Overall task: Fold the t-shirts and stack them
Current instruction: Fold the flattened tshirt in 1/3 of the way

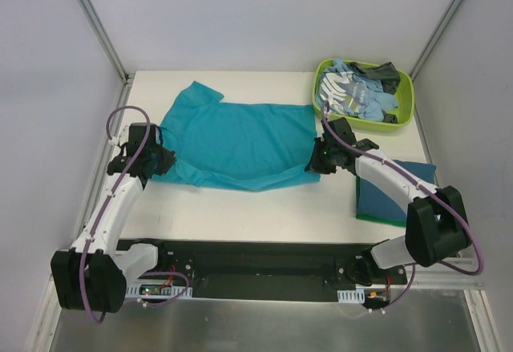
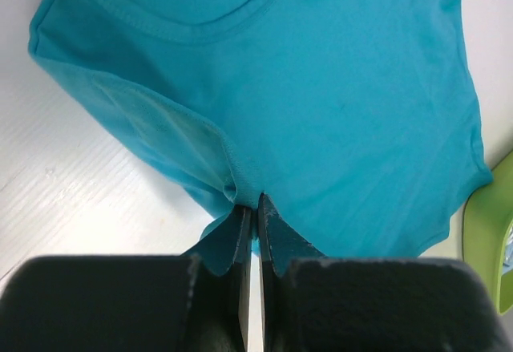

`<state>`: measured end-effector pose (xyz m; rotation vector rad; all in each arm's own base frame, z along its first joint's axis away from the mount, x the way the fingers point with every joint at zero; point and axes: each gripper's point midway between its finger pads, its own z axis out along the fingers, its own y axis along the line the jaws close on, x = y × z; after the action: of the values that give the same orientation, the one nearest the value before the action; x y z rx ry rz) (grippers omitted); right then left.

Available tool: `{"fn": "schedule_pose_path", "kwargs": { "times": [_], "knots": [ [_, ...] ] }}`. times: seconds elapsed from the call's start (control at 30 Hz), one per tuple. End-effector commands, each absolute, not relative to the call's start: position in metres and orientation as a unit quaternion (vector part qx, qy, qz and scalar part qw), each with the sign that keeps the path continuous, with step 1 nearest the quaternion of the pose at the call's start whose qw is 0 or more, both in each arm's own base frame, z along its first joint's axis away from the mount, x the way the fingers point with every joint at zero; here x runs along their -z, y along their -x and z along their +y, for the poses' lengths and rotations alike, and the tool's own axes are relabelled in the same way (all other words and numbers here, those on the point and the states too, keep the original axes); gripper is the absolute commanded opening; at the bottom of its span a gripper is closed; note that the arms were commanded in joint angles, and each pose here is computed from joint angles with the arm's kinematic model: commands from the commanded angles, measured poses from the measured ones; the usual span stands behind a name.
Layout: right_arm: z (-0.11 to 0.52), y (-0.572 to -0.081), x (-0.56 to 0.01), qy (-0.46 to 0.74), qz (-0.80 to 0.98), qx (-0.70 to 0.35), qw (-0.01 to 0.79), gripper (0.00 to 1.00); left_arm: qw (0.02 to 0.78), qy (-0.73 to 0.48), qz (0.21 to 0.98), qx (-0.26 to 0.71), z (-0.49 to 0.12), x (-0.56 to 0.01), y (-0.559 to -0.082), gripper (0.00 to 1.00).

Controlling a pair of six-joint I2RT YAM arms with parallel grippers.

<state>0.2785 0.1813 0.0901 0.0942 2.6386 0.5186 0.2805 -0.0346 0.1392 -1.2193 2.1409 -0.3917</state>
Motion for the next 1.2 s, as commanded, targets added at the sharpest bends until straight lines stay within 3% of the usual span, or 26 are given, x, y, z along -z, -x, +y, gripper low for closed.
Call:
{"fn": "schedule_pose_path", "kwargs": {
  "times": [0.0, 0.7, 0.87, 0.93, 0.97, 1.0, 1.03, 1.07, 1.13, 1.17],
  "knots": [
    [0.177, -0.300, -0.102, -0.047, 0.953, -0.185, 0.237, 0.01, 0.351, 0.449, 0.811, 0.135, -0.029, -0.157, -0.310, 0.00],
    [0.161, -0.363, -0.080, -0.074, 0.953, -0.159, 0.249, 0.02, 0.327, 0.409, 0.847, 0.088, -0.027, -0.133, -0.394, 0.00],
    [0.158, -0.379, -0.073, -0.090, 0.952, -0.144, 0.254, 0.06, 0.331, 0.419, 0.843, 0.066, -0.018, -0.128, -0.403, 0.00],
    [0.152, -0.390, -0.074, -0.099, 0.950, -0.132, 0.264, 0.12, 0.328, 0.421, 0.844, 0.060, -0.018, -0.124, -0.412, 0.01],
    [0.147, -0.396, -0.075, -0.103, 0.949, -0.125, 0.270, 0.15, 0.327, 0.421, 0.844, 0.058, -0.017, -0.122, -0.417, 0.09],
    [0.146, -0.401, -0.080, -0.102, 0.947, -0.123, 0.279, 0.21, 0.327, 0.418, 0.845, 0.056, -0.016, -0.121, -0.423, 0.23],
    [0.145, -0.404, -0.085, -0.097, 0.946, -0.124, 0.285, 0.33, 0.329, 0.412, 0.848, 0.056, -0.015, -0.123, -0.430, 0.43],
    [0.146, -0.407, -0.092, -0.092, 0.943, -0.125, 0.293, 0.52, 0.329, 0.404, 0.851, 0.061, -0.015, -0.126, -0.435, 0.60],
    [0.152, -0.402, -0.102, -0.067, 0.943, -0.145, 0.293, 0.68, 0.330, 0.384, 0.859, 0.074, -0.019, -0.135, -0.441, 0.90],
    [0.155, -0.396, -0.105, -0.062, 0.944, -0.152, 0.286, 0.76, 0.331, 0.381, 0.860, 0.077, -0.020, -0.139, -0.440, 0.99]
  ]
}}
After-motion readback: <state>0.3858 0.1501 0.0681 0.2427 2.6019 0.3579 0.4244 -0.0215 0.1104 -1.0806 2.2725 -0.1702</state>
